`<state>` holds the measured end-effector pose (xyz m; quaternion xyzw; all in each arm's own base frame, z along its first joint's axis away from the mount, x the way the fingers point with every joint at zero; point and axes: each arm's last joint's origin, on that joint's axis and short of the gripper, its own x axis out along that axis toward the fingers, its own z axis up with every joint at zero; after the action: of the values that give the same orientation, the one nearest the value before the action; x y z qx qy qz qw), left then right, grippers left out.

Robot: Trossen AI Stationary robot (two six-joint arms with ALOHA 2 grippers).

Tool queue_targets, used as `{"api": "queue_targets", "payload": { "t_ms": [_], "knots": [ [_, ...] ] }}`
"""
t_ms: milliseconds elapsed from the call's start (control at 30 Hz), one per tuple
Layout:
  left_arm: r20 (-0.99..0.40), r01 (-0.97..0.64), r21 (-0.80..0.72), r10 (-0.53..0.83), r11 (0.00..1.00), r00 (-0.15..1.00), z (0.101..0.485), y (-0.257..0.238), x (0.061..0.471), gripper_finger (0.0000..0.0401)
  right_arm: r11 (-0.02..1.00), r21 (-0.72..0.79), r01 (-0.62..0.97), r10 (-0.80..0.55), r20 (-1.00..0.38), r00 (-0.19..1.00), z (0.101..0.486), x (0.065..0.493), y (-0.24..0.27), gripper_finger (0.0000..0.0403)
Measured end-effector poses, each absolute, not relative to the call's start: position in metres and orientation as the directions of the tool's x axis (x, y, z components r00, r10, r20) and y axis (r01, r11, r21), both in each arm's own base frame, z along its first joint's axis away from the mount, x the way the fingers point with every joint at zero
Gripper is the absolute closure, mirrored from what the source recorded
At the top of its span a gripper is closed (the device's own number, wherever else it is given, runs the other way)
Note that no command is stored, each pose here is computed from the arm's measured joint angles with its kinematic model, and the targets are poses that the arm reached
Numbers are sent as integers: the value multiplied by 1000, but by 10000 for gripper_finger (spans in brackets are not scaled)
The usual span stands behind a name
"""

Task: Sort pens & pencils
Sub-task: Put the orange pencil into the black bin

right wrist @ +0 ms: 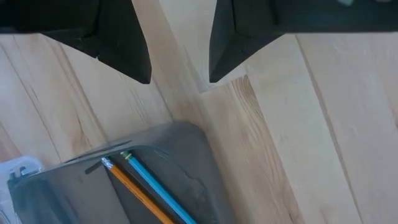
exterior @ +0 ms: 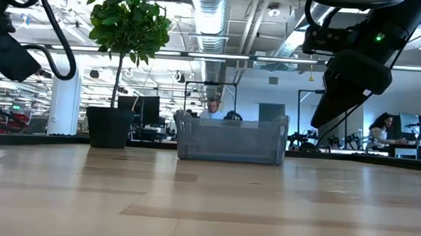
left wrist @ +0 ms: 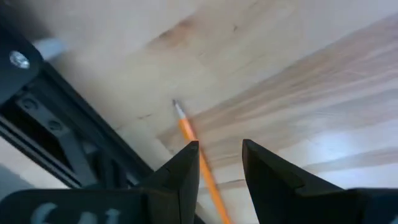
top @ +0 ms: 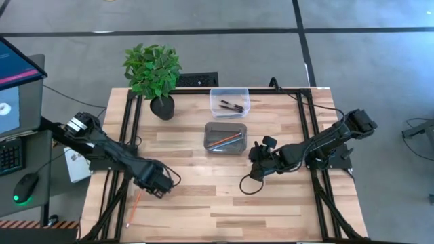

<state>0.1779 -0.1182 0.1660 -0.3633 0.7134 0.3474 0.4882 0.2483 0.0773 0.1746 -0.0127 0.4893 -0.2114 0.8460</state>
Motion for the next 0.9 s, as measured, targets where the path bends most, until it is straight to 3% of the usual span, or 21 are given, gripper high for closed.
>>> {"api": "queue_targets", "payload": {
  "t_ms": [233, 467, 900],
  "knots": [
    [-911, -849, 255, -179, 463, -371, 151, -119, 167, 289, 911, -229, 342, -369, -823, 432, 175, 248, 78, 217],
    [-923, -866, 182, -222, 466, -313, 130, -118, 165, 289, 911, -232, 341, -370, -824, 429, 174, 248, 78, 217],
    [-907, -853, 202, -236, 481, -348, 126, -115, 159, 289, 910, -232, 343, -371, -824, 429, 174, 248, 77, 217]
  ]
}}
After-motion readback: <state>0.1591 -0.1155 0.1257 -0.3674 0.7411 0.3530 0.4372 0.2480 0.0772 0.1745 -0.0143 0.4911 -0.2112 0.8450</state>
